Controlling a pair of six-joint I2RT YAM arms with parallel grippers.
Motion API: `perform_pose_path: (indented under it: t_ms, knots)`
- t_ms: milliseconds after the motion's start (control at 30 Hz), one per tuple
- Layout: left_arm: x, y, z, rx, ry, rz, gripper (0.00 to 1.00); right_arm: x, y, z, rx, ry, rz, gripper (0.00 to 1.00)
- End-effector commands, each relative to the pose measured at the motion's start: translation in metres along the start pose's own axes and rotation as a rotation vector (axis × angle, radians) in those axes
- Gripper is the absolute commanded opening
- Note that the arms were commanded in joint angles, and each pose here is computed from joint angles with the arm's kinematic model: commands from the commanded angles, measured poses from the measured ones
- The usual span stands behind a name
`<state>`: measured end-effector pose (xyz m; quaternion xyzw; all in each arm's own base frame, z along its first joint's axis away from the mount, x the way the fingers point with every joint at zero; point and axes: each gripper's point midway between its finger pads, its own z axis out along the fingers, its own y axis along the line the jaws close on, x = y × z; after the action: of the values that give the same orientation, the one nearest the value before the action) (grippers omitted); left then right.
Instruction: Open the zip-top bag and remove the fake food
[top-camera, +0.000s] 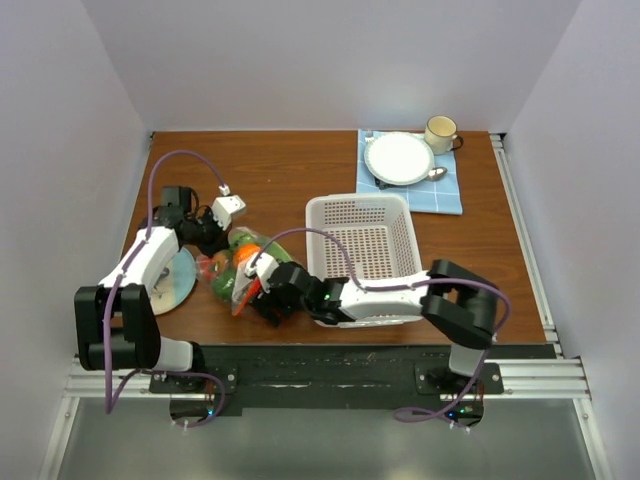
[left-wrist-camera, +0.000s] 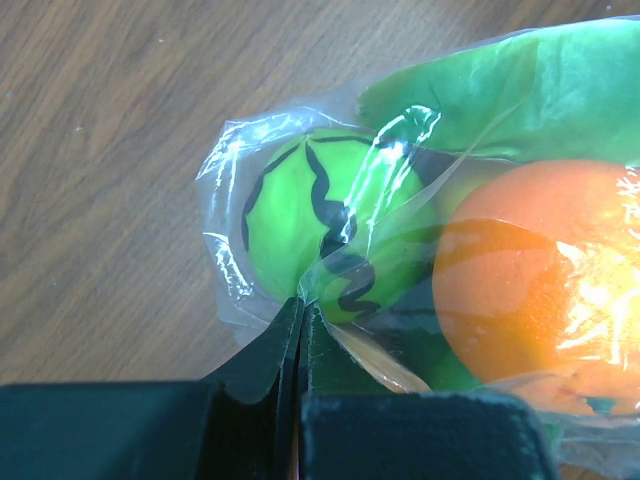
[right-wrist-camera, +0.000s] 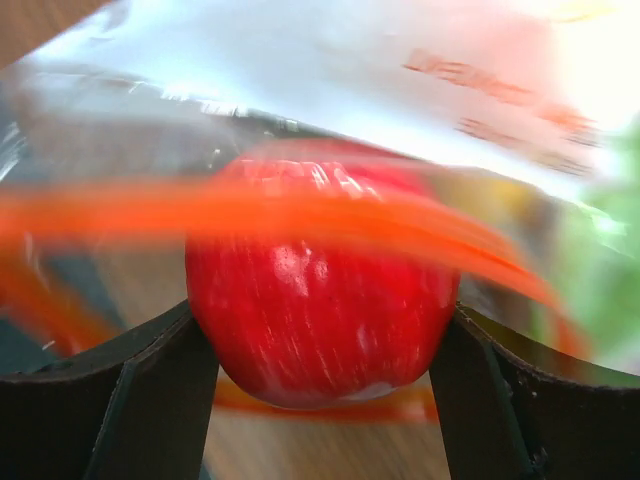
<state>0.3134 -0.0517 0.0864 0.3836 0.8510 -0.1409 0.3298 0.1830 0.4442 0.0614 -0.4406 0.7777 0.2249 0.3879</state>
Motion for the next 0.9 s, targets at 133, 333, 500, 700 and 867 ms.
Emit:
perform_pose_path:
  t_ms: [133, 333, 500, 700, 867]
  knots:
    - [0.004, 0.023, 0.012, -0.067, 0.021, 0.001, 0.0, -0.037, -0.024, -0.084, 0.068, -0.138, -0.018, 0.53]
    - [-0.002, 0.028, 0.015, -0.059, 0.013, -0.013, 0.0, -0.019, -0.084, -0.149, 0.326, -0.181, 0.04, 0.57]
    - [-0.012, 0.024, 0.01, -0.037, -0.013, -0.026, 0.0, 0.009, -0.167, -0.18, 0.631, -0.181, 0.21, 0.51]
    - [-0.026, 0.017, -0.002, -0.024, -0.049, -0.02, 0.0, 0.021, -0.173, -0.151, 0.619, -0.045, 0.239, 0.99]
    - [-0.037, 0.013, -0.012, -0.02, -0.074, -0.01, 0.0, 0.047, -0.183, -0.131, 0.698, 0.079, 0.308, 0.99]
